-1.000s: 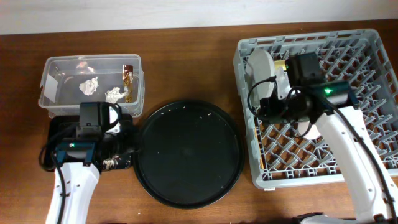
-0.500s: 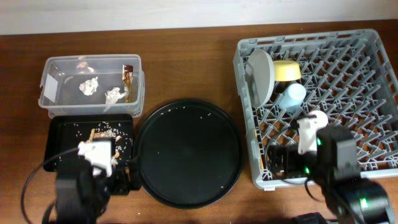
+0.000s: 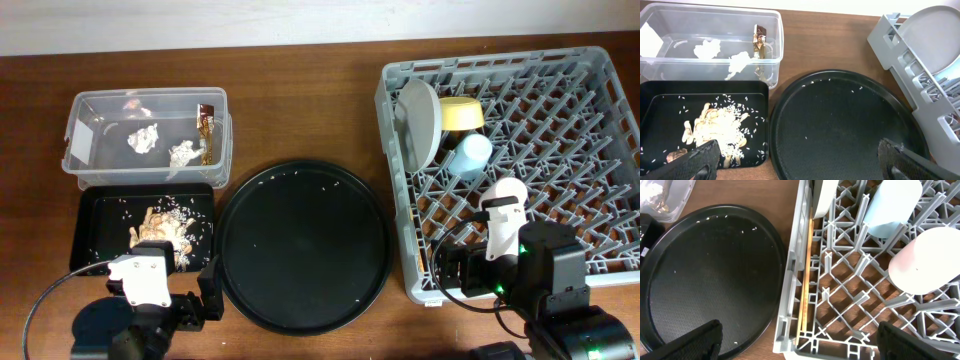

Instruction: Sort waste into correct bins and load items into the dishwasher rack

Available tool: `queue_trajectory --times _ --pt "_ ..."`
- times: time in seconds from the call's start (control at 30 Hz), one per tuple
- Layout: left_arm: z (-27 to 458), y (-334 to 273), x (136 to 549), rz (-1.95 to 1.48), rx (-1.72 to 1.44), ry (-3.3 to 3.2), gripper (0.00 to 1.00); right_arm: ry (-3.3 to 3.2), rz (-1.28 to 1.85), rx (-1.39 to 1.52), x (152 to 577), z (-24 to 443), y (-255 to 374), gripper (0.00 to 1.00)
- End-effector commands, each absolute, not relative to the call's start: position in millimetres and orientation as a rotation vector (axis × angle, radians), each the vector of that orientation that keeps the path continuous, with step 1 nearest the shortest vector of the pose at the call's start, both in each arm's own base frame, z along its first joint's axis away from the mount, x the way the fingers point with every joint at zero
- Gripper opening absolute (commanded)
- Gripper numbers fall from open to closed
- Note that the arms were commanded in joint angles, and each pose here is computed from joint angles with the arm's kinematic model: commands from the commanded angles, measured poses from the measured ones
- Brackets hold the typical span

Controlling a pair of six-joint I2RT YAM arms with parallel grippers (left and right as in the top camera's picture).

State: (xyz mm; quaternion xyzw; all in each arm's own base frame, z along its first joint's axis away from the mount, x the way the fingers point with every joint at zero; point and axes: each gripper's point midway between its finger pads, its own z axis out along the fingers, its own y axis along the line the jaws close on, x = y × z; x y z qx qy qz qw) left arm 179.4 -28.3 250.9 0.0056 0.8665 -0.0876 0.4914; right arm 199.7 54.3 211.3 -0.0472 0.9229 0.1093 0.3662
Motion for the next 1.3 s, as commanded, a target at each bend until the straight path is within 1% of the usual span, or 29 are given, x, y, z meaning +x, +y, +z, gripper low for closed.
queue_trajectory --times 0.0,0.17,0.2,0.3,0.4,0.63,0.83,1.0,1.27 --pt "248.4 -30.9 178.5 -0.228 0.022 2.107 0.99 2.379 0.271 -0.111 199.3 207.8 52.3 0.99" --pt "248.4 -30.9 178.6 -0.228 0.022 2.107 0.99 2.378 0.265 -0.114 199.5 207.8 51.8 0.99" --pt "248.4 -30.8 178.6 -0.227 0.021 2.107 0.99 2.365 0.193 -0.100 203.6 209.2 42.5 0.99" --pt "248.4 -30.9 178.6 -0.228 0.022 2.107 0.99 2.209 0.090 -0.052 221.7 232.0 26.3 0.99" --pt "248.4 -30.8 178.6 -0.227 0.021 2.107 0.99 2.061 0.034 0.026 225.3 235.3 9.4 0.99" --pt "248.4 -30.9 178.6 -0.228 0.022 2.107 0.99 1.713 0.060 0.059 226.5 199.2 5.6 0.99" --pt "248.4 -30.9 178.6 -0.228 0.022 2.107 0.99 1.476 0.071 0.074 244.4 202.0 5.0 0.99" --pt "248.4 -30.9 178.6 -0.228 0.022 2.107 0.99 1.650 0.075 0.051 245.7 155.3 9.3 0.99" --pt "248.4 -30.8 178.6 -0.227 0.021 2.107 0.99 1.644 0.076 0.051 245.8 156.9 9.4 0.99"
